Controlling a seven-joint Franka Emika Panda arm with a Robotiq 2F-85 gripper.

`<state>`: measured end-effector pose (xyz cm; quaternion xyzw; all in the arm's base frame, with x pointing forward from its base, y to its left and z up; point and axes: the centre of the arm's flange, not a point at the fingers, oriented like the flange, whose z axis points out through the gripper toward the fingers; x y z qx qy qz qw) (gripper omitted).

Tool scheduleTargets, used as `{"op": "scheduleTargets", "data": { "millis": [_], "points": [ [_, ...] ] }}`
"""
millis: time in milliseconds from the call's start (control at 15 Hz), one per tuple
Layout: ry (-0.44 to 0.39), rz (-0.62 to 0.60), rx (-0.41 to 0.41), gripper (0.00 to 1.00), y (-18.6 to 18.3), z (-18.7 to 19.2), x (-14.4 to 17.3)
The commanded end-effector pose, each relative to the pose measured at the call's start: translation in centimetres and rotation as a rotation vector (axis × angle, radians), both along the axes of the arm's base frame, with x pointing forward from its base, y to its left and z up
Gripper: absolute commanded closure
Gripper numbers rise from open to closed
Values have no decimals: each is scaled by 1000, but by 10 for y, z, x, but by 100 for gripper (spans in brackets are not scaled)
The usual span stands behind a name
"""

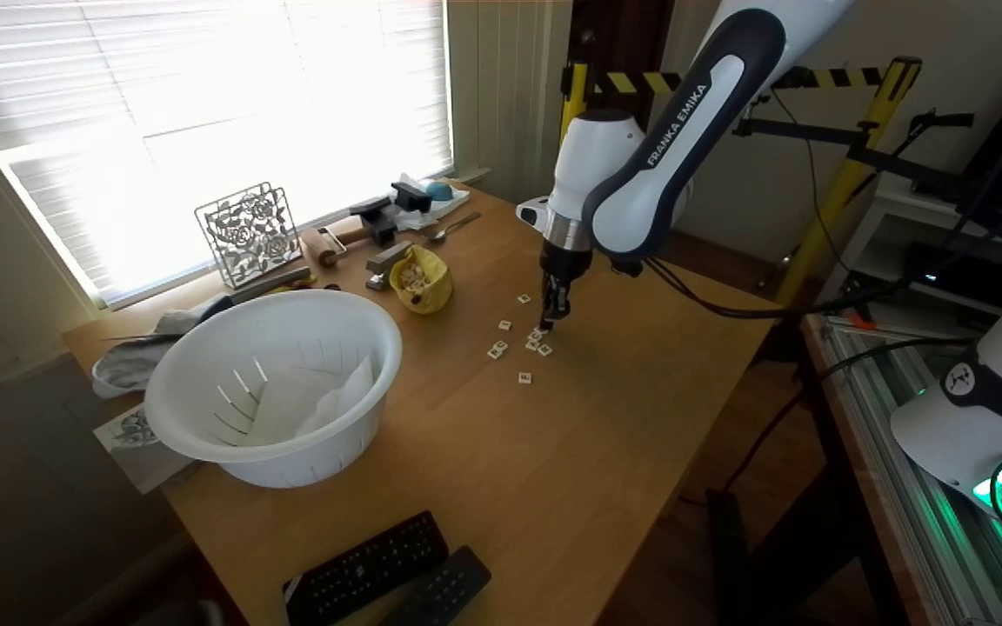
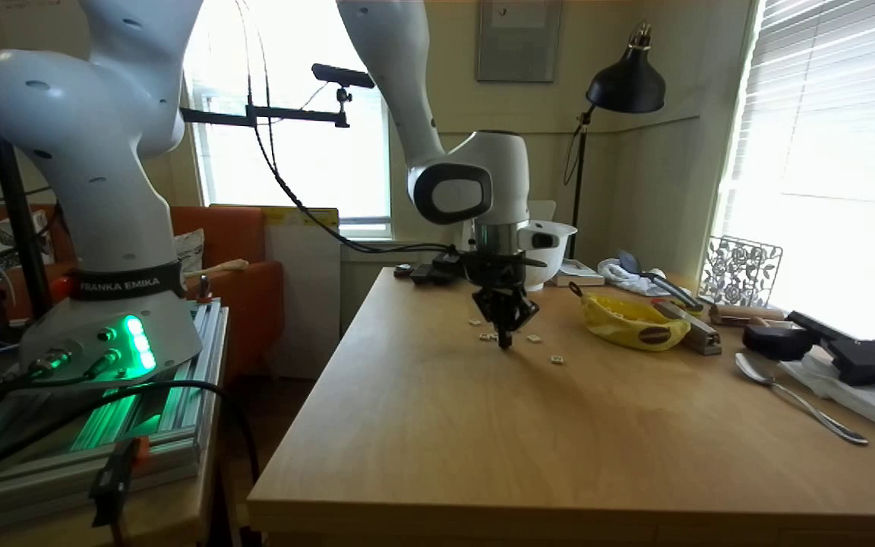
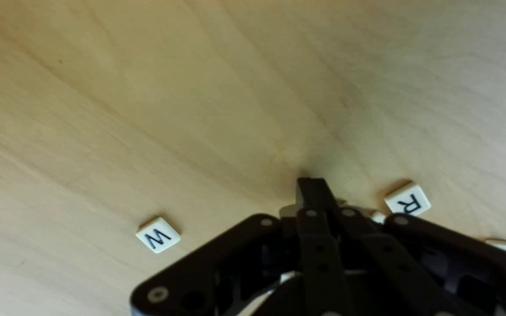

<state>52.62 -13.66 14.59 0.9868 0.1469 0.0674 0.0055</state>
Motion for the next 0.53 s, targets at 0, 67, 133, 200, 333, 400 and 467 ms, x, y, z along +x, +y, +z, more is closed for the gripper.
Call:
{"op": "scheduleTargets", "data": {
  "millis": [0, 67, 133, 200, 333, 400, 467],
  "points": [
    [23, 65, 0, 100, -3, -7, 3],
    [24, 75, -1, 100, -3, -7, 3],
    [23, 83, -2, 100, -4, -7, 4],
    [23, 91, -3, 100, -4, -6, 4],
    [18, 105, 5, 100, -4, 0, 4],
    [13, 109, 11, 100, -3, 4, 3],
    [9, 114, 19, 100, -2, 9, 3]
  ]
}}
